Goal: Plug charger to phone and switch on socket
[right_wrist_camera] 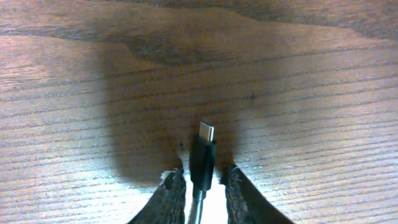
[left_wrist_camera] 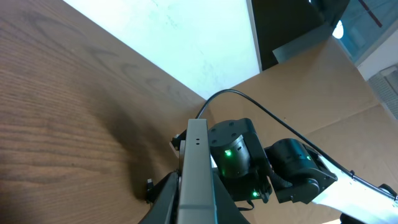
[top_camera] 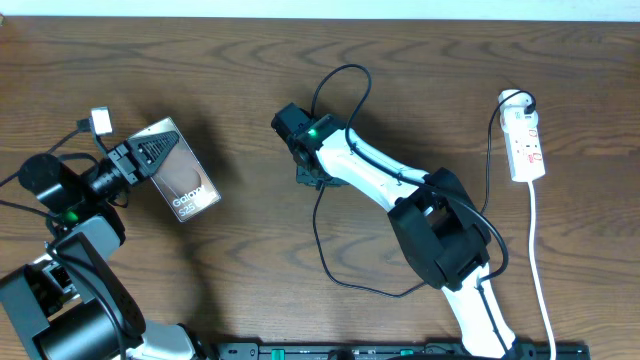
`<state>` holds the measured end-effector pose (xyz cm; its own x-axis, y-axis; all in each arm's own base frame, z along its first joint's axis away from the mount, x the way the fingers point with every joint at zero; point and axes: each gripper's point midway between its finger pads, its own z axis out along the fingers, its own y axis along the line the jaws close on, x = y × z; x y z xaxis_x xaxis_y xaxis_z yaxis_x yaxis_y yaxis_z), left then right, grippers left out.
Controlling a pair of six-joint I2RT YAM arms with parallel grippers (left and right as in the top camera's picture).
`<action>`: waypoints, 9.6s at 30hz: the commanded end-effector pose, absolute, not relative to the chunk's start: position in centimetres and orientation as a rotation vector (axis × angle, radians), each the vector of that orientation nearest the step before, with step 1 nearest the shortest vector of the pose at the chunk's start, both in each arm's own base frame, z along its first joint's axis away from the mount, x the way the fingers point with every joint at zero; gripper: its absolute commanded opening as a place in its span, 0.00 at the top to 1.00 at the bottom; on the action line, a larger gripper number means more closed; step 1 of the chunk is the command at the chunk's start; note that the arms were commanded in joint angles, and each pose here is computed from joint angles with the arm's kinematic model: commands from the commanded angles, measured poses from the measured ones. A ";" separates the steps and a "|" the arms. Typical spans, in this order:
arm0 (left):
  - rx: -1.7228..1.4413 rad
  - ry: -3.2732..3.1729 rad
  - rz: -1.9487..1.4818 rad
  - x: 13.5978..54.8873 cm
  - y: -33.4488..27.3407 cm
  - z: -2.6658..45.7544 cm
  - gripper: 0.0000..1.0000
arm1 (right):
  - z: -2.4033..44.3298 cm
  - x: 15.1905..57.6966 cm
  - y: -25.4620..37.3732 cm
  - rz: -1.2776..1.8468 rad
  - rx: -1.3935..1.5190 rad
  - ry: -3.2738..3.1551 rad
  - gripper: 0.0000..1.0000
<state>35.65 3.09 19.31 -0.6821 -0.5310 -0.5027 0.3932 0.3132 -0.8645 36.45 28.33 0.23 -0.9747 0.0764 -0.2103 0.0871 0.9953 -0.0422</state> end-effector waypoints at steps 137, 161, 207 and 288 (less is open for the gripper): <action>-0.183 1.795 -1.513 36.4 1.9 19.8 0.92 | 11.9 24.0 45.3 1.895 -1.460 2.042 0.99; -0.124 1.799 -1.512 36.0 1.6 19.9 0.93 | 12.0 24.0 45.3 1.895 -1.460 2.039 0.99; -0.107 1.802 -1.516 35.8 1.5 19.8 0.93 | 12.4 24.1 45.3 1.918 -1.463 2.001 0.99; -0.164 1.821 -1.580 35.3 1.9 19.9 0.93 | 2.3 35.4 33.1 0.725 -0.473 3.048 0.99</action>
<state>35.66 2.60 19.46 -0.7177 -0.5493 -0.4280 0.3381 0.2625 -0.9038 31.75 36.04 1.90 -0.9260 -0.3771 0.0161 -0.2904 0.7390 0.6080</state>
